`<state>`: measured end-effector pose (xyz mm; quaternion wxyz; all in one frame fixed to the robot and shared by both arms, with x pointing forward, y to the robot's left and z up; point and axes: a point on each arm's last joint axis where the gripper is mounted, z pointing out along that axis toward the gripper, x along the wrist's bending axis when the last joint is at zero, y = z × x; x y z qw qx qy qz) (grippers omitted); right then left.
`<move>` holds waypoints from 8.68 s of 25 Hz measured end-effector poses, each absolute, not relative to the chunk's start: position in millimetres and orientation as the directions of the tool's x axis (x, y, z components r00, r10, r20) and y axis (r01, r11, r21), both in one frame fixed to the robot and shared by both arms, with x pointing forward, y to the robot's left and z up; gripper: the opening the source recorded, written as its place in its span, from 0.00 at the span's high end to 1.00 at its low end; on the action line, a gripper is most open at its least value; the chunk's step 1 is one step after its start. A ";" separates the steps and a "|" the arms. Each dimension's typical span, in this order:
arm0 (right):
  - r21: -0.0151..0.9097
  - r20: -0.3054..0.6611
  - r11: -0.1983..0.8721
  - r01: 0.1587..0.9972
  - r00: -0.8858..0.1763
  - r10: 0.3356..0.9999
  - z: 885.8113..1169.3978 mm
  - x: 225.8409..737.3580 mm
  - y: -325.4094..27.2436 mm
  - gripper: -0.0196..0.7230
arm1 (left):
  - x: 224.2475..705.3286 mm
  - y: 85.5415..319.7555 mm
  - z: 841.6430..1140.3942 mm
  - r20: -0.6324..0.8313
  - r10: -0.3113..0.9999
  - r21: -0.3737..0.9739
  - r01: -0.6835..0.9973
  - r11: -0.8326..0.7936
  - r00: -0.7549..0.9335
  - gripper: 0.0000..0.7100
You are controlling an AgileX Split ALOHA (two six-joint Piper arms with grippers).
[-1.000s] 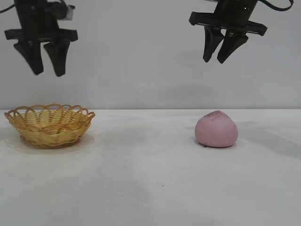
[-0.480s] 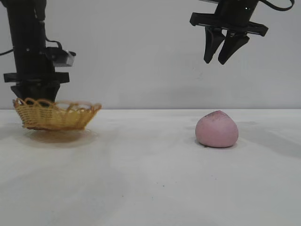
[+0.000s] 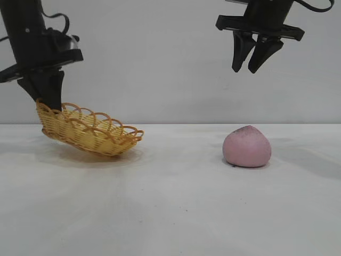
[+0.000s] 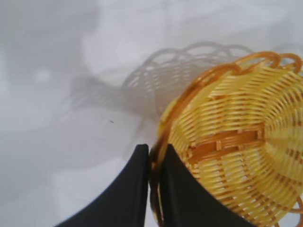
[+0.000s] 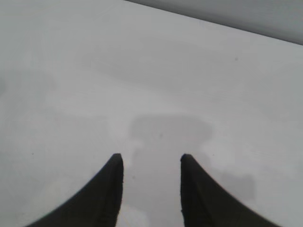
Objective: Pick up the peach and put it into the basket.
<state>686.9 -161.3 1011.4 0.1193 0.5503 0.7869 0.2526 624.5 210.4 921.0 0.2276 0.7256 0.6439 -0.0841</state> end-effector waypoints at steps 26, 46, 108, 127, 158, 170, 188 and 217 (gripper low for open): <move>0.512 0.093 0.272 0.815 -0.367 0.925 1010.6 685.4 -161.5 0.66 | 597.4 206.6 937.6 -0.247 0.908 0.286 0.920 -0.266 0.339 0.59; 0.511 0.093 0.272 0.815 -0.368 0.925 1010.5 685.2 -161.5 0.66 | 618.0 255.2 990.4 0.089 0.980 0.517 0.832 -0.200 0.180 0.59; -0.003 0.220 0.524 0.852 -0.510 0.831 924.8 645.0 -122.7 0.90 | 231.2 305.6 1043.1 0.042 0.995 0.862 0.500 -0.082 0.090 0.59; 0.319 0.207 0.708 0.629 -0.776 0.596 1010.0 580.8 -14.0 0.97 | 231.2 305.6 1043.1 0.042 0.995 0.862 0.500 -0.082 0.090 0.59; 0.216 0.018 0.166 0.962 -0.174 0.985 949.2 626.2 -205.2 0.51 | 231.2 305.6 1043.1 0.042 0.995 0.862 0.500 -0.082 0.090 0.59; 0.544 0.043 0.033 0.839 -0.067 0.997 1081.5 576.3 -246.1 0.51 | 231.2 305.6 1043.1 0.042 0.995 0.862 0.500 -0.082 0.090 0.59; 0.764 0.060 0.012 0.645 -0.090 0.994 1061.8 246.8 -298.7 0.51 | 231.2 305.6 1043.1 0.042 0.995 0.862 0.500 -0.082 0.090 0.59; 0.853 0.027 0.092 0.513 -0.219 0.975 1043.1 227.7 -294.5 0.51 | 230.9 305.6 1043.1 0.042 0.995 0.863 0.499 -0.082 0.090 0.59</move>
